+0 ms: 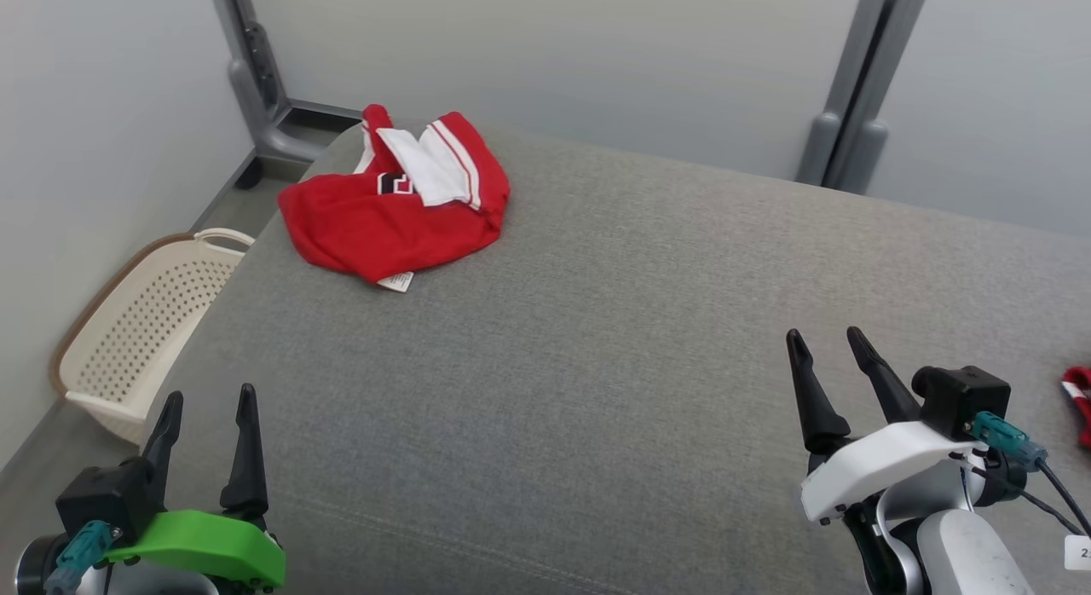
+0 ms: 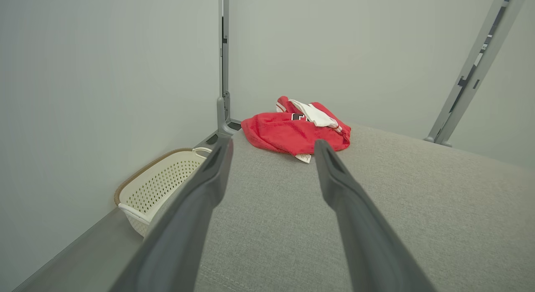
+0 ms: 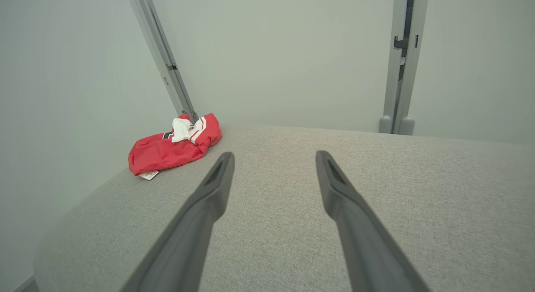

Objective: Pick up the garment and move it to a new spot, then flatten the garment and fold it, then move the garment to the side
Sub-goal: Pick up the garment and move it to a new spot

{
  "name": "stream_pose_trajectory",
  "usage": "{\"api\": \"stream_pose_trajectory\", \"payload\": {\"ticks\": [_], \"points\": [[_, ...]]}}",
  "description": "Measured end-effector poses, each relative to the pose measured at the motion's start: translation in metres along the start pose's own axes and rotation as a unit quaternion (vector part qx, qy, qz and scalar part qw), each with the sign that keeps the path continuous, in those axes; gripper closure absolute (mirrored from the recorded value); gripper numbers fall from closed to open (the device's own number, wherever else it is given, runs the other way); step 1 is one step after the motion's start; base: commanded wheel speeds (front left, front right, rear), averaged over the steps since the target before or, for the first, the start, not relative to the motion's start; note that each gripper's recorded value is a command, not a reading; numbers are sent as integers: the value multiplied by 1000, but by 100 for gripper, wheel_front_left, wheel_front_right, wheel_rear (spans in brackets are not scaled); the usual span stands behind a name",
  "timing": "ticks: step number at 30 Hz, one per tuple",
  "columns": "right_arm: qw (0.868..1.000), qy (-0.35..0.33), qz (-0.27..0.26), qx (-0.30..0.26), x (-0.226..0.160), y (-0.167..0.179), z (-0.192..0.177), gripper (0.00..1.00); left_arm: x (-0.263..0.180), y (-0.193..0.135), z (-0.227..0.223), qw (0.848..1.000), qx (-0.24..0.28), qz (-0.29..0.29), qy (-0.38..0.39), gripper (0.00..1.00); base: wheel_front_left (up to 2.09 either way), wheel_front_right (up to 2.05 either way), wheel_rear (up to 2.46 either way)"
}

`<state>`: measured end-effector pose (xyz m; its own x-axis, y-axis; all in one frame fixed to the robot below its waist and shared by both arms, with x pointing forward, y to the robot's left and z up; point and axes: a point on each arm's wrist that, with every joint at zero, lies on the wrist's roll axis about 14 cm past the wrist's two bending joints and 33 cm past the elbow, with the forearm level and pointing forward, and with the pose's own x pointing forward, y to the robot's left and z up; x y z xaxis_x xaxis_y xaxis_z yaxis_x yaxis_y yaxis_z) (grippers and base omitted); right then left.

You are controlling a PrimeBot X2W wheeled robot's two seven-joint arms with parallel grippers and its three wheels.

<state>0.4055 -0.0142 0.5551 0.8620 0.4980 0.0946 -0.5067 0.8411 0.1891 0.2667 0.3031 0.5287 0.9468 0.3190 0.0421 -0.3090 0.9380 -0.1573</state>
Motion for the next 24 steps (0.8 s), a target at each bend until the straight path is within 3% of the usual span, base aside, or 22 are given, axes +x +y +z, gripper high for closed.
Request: {"api": "stream_pose_trajectory", "payload": {"ticks": [11, 16, 24], "points": [[999, 19, 43, 10, 19, 27, -16, 0, -16, 27, 2, 999, 5, 45, 1, 0, 0, 0, 0], [999, 21, 32, 13, 16, 19, -18, 0, -3, 17, 11, 1000, 9, 23, -2, 0, 0, 0, 0], [1000, 24, 3, 11, 14, -3, -19, 0, 51, -3, 51, 997, 59, -52, -2, 0, 0, 0, 0]]}}
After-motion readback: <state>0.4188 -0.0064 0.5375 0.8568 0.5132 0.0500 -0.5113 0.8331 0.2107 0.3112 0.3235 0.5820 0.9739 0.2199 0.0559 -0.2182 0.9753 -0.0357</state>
